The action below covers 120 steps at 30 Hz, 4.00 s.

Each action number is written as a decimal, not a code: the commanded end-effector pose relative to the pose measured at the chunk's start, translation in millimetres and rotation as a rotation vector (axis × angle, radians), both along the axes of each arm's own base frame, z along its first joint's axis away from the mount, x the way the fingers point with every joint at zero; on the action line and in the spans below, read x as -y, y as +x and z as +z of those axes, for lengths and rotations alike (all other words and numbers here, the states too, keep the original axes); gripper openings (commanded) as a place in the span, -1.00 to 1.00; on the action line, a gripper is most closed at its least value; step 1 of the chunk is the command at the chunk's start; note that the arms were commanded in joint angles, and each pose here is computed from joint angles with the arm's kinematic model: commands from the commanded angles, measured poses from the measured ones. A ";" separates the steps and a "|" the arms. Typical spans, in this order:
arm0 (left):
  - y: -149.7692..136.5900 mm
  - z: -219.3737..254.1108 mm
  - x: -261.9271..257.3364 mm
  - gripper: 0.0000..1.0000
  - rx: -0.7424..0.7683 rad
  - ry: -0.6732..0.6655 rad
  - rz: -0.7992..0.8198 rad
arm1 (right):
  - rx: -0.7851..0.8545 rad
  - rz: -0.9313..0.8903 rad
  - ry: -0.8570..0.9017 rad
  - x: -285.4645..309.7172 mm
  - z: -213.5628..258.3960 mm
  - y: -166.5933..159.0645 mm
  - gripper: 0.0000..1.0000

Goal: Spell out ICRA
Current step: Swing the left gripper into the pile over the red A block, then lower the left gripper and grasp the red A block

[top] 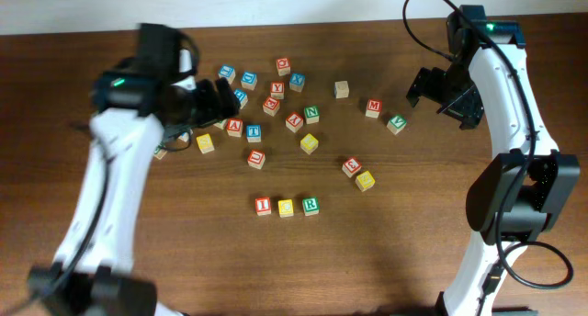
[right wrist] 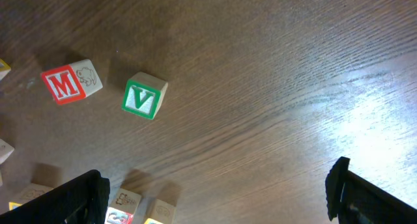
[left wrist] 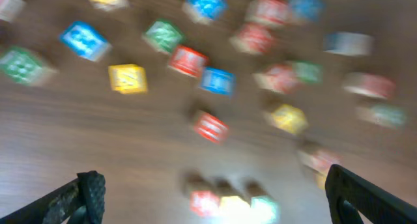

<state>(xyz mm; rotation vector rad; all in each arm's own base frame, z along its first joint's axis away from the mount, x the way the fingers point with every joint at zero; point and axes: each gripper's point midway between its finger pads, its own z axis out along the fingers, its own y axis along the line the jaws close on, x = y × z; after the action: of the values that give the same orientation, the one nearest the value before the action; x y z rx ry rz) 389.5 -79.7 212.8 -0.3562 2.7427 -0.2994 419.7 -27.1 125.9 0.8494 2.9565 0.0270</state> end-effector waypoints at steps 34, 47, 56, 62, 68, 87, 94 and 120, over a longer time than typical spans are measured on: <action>74.5 -185.2 11.5 0.05 -0.134 0.213 -0.316 | 0.055 -0.004 -0.012 2.4 19.6 2.4 0.97; 61.0 -188.2 10.6 -0.01 -0.188 0.214 -0.331 | 0.055 -0.004 -0.012 2.4 19.6 2.4 0.97; 63.2 -192.6 13.0 -0.04 -0.166 0.216 -0.382 | 0.055 -0.004 -0.012 2.4 19.6 2.4 0.97; 68.7 -193.4 13.7 -0.06 -0.141 0.216 -0.379 | 0.055 -0.004 -0.012 2.4 19.6 2.4 0.97; 68.5 -199.9 14.0 -0.11 -0.151 0.216 -0.381 | 0.055 -0.004 -0.012 2.4 19.6 2.4 0.97; 72.3 -223.6 14.6 -0.45 -0.165 0.217 -0.382 | 0.055 -0.004 -0.012 2.4 19.6 2.4 0.97; 73.9 -222.9 14.4 -0.26 -0.160 0.220 -0.380 | 0.055 0.000 -0.012 0.6 19.6 2.5 0.97; 73.1 -129.6 15.2 -0.51 -0.223 0.199 -0.375 | 0.059 -0.003 -0.012 1.8 19.7 3.5 0.97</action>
<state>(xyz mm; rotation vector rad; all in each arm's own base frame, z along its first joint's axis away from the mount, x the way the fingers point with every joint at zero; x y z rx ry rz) 458.6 -92.6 66.8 0.2057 3.0265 -0.0399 421.2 -27.2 126.2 0.8476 2.9504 0.0290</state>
